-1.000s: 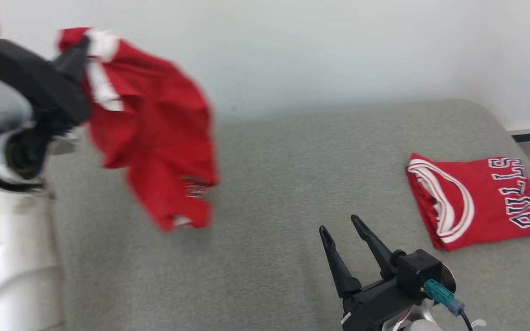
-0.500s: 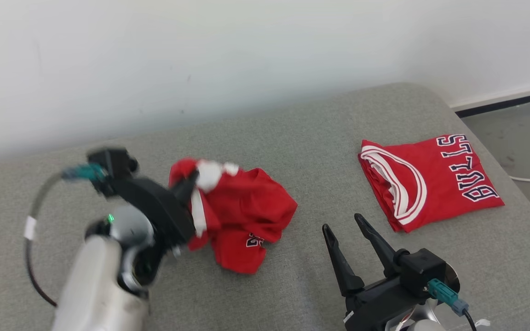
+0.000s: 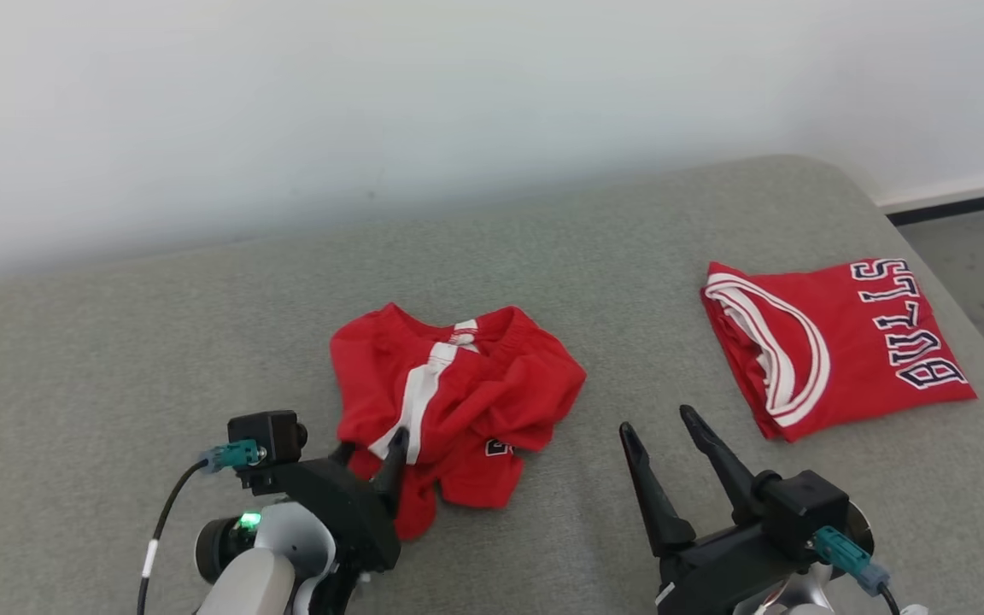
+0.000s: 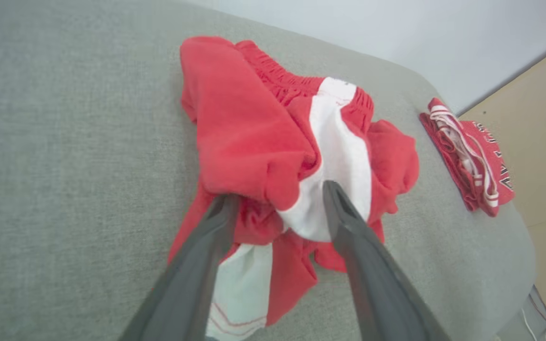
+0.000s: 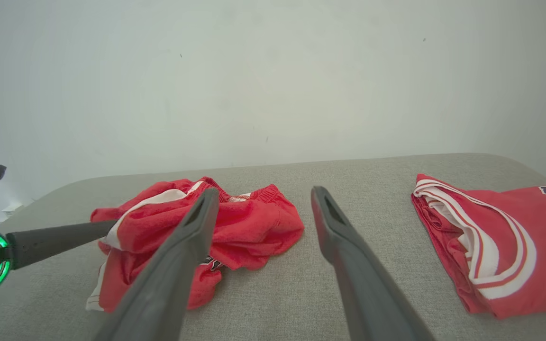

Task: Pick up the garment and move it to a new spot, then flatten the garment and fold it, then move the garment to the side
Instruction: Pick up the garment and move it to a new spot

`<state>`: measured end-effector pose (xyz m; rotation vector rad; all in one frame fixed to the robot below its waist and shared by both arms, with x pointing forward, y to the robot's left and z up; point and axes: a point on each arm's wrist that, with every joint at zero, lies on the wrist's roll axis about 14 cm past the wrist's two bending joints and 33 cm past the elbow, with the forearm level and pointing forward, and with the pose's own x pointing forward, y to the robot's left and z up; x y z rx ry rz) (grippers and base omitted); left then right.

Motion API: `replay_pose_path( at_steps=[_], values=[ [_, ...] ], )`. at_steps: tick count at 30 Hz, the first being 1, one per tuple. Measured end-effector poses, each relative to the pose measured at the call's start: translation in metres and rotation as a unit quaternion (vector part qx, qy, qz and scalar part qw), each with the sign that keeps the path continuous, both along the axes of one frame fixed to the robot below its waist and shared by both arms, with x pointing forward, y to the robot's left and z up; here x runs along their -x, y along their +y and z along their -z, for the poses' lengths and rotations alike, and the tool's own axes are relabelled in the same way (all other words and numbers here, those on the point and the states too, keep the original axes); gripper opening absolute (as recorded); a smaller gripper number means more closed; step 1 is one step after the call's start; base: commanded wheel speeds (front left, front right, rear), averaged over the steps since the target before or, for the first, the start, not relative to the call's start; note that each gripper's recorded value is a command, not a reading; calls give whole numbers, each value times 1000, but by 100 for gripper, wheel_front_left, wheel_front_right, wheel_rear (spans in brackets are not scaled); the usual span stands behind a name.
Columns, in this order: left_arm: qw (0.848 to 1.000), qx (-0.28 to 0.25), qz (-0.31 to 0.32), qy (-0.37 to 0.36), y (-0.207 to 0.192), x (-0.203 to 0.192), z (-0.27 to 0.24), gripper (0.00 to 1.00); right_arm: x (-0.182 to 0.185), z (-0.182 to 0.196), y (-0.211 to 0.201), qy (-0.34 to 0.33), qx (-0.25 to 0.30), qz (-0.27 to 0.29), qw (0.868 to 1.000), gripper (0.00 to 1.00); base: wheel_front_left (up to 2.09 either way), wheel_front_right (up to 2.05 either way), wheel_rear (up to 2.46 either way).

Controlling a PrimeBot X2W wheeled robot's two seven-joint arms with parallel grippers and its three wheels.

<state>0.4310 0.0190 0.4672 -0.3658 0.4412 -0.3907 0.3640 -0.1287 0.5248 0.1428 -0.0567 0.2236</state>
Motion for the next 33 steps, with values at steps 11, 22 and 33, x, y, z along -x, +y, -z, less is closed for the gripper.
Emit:
replay_pose_path(
  at_steps=[11,22,33],
  values=[
    [971,25,-125,-203,77,0,-64,100,-2,-5,-6,-9,2,9,1000,100,0,0,0],
    [942,-53,-182,-278,144,45,-76,100,0,5,-26,0,1,39,999,100,0,0,0],
    [938,-89,-228,-246,175,91,-47,100,2,20,-28,19,7,40,999,100,0,0,0]
  ],
)
